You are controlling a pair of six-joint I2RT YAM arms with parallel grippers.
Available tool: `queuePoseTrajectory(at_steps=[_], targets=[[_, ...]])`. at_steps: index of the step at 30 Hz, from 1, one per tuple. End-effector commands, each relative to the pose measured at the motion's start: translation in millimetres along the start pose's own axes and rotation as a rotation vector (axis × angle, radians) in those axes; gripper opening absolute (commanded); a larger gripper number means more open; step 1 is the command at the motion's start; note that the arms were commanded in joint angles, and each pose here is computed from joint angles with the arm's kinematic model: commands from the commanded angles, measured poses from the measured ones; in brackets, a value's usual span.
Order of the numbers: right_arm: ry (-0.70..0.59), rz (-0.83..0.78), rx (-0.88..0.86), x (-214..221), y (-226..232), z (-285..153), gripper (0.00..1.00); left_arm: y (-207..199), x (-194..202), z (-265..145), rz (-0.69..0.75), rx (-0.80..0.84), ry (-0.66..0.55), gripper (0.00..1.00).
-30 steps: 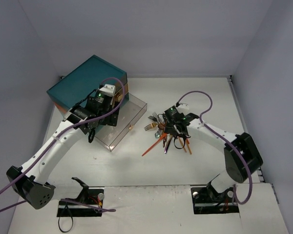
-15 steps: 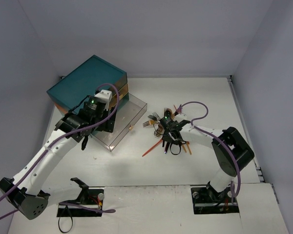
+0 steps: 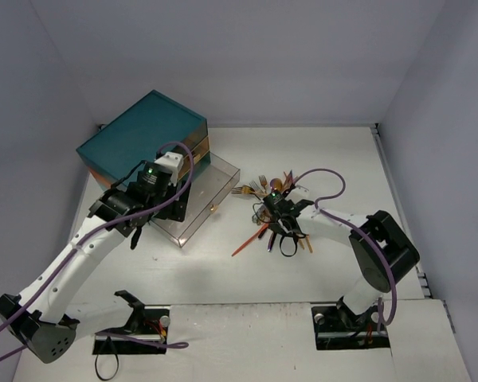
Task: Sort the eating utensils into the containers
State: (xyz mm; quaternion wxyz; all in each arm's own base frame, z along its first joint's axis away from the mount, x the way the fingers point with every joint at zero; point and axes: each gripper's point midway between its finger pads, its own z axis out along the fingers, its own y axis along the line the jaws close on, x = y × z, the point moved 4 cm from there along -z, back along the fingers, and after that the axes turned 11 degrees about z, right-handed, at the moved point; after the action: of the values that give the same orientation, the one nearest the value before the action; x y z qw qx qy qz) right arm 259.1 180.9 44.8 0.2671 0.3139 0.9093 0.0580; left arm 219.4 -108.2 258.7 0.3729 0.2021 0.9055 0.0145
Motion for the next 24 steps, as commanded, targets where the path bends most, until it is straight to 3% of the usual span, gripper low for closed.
queuePoseTrajectory(at_steps=[1, 5, 12, 24], targets=[[-0.101, 0.023, 0.022, -27.6, -7.4, -31.5, 0.0, 2.0, -14.3, -11.3, -0.027, 0.013, -0.076, 0.74], [-0.151, 0.027, -0.076, -52.2, 21.0, -61.8, 0.0, 4.4, -20.7, -15.2, -0.042, 0.004, -0.095, 0.74], [-0.146, 0.011, -0.281, -74.3, 116.9, -100.1, 0.0, 14.6, -36.2, -32.4, -0.092, -0.044, -0.143, 0.74], [-0.045, 0.055, -0.495, -15.4, 266.3, -84.3, 0.0, 38.6, -37.1, -67.9, -0.105, -0.133, -0.22, 0.74]])
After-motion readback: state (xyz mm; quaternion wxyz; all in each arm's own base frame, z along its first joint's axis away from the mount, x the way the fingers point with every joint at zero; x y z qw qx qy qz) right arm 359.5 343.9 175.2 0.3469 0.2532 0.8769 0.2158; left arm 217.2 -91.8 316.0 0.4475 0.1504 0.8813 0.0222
